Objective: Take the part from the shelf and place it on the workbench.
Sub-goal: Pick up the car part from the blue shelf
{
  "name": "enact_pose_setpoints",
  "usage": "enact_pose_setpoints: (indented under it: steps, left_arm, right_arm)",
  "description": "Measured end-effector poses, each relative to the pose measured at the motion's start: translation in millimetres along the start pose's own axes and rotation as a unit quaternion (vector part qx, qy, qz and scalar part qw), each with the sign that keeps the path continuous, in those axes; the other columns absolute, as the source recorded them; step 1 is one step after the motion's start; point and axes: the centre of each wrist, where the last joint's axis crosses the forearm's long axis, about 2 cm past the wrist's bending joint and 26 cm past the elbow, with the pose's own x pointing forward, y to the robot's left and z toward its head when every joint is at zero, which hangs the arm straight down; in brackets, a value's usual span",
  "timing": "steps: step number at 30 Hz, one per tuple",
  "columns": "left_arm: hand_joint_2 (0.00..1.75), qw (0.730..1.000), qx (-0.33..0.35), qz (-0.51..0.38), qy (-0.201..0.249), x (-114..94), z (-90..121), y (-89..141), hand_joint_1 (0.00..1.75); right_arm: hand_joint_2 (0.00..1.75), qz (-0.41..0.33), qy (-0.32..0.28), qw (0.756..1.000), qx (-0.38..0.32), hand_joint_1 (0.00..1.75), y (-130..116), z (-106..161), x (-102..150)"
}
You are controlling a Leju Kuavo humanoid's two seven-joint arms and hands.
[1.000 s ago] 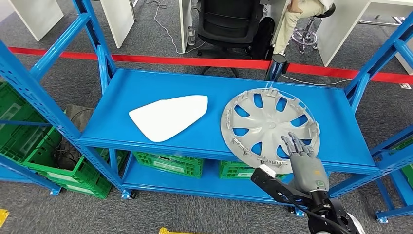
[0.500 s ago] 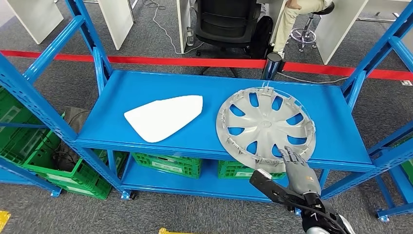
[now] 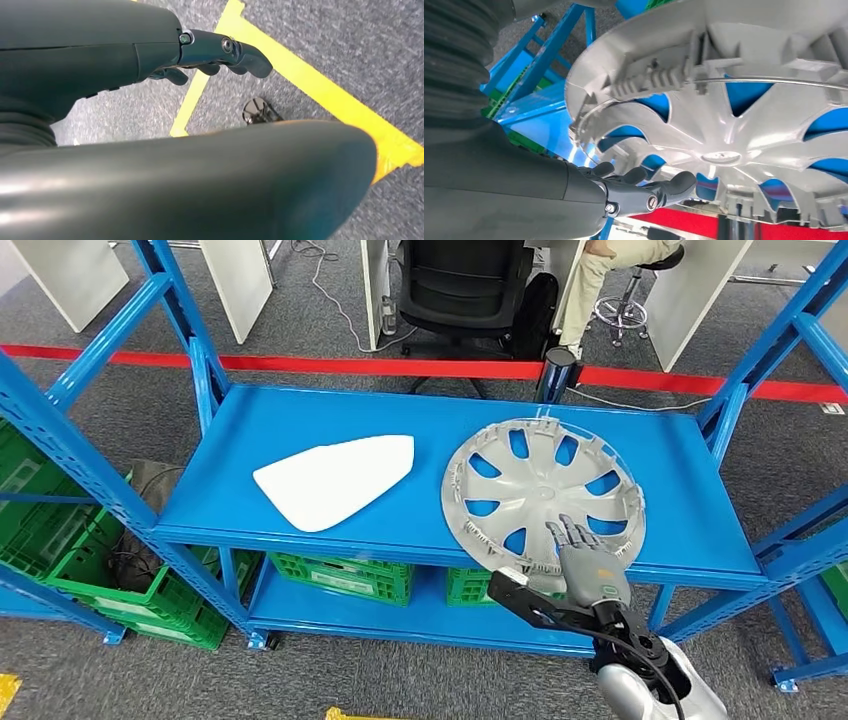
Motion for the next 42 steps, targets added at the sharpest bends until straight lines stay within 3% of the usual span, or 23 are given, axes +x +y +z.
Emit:
enact_pose_setpoints:
  steps: [16, 37, 41, 42]
  left_arm:
    - [0.0, 1.0, -0.008, 0.022, 0.006, -3.1, 0.6, -4.4, 0.0]
    - [0.0, 0.999, -0.014, 0.041, 0.005, -3.0, 0.6, -4.5, 0.0]
    - [0.0, 0.999, -0.011, 0.049, 0.006, -3.2, 0.6, -4.6, 0.0]
    - [0.0, 0.999, -0.009, 0.05, 0.006, -3.3, 0.6, -4.5, 0.0]
  right_arm:
    - [1.75, 0.009, 0.0, 0.998, 0.059, 0.0, 25.9, -11.7, -0.6]
    - [1.75, 0.034, 0.017, 0.997, 0.066, 0.0, 27.7, -26.6, -9.0]
    - [1.75, 0.041, 0.017, 0.998, 0.054, 1.75, 28.3, -27.7, -10.3]
    - [1.75, 0.045, 0.017, 0.998, 0.05, 1.75, 28.9, -27.9, -10.9]
